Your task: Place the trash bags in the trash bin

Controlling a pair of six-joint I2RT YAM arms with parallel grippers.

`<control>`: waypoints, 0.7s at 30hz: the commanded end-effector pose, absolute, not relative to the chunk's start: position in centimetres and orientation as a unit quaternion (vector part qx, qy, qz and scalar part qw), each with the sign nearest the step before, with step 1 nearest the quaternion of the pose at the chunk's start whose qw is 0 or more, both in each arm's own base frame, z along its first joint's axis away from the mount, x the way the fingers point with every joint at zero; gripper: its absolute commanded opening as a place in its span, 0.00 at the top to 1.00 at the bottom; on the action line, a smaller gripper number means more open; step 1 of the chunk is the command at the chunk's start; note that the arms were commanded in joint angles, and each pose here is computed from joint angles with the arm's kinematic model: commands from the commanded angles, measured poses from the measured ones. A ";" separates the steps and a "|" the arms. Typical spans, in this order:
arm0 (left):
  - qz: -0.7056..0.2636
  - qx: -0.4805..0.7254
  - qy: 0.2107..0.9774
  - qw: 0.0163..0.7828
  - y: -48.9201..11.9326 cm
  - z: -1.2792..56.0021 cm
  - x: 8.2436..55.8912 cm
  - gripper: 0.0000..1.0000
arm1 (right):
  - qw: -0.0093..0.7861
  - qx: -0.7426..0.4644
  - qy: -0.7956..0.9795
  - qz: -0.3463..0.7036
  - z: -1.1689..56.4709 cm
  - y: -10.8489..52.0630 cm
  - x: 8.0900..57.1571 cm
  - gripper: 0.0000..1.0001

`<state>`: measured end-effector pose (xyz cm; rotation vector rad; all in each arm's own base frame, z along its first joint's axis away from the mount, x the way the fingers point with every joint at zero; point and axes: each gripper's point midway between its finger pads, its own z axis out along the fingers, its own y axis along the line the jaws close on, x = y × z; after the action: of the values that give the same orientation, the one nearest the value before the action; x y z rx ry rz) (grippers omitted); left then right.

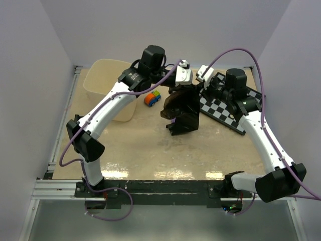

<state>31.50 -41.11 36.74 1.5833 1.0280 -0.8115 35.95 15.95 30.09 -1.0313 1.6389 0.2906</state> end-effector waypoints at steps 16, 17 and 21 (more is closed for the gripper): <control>-0.262 0.637 0.436 0.579 -28.9 43.6 31.1 1.00 | 0.526 -0.478 0.660 0.244 29.4 18.1 33.5 0.84; -0.260 0.635 0.434 0.583 -28.8 43.9 31.0 1.00 | 0.525 -0.480 0.658 0.247 29.3 18.2 33.5 0.82; -0.258 0.626 0.427 0.599 -28.5 45.5 30.7 1.00 | 0.522 -0.493 0.646 0.260 29.2 18.7 33.5 0.64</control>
<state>31.84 -29.19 42.45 1.4893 1.0659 -0.6249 33.89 17.88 27.30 -1.1299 1.6367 0.5767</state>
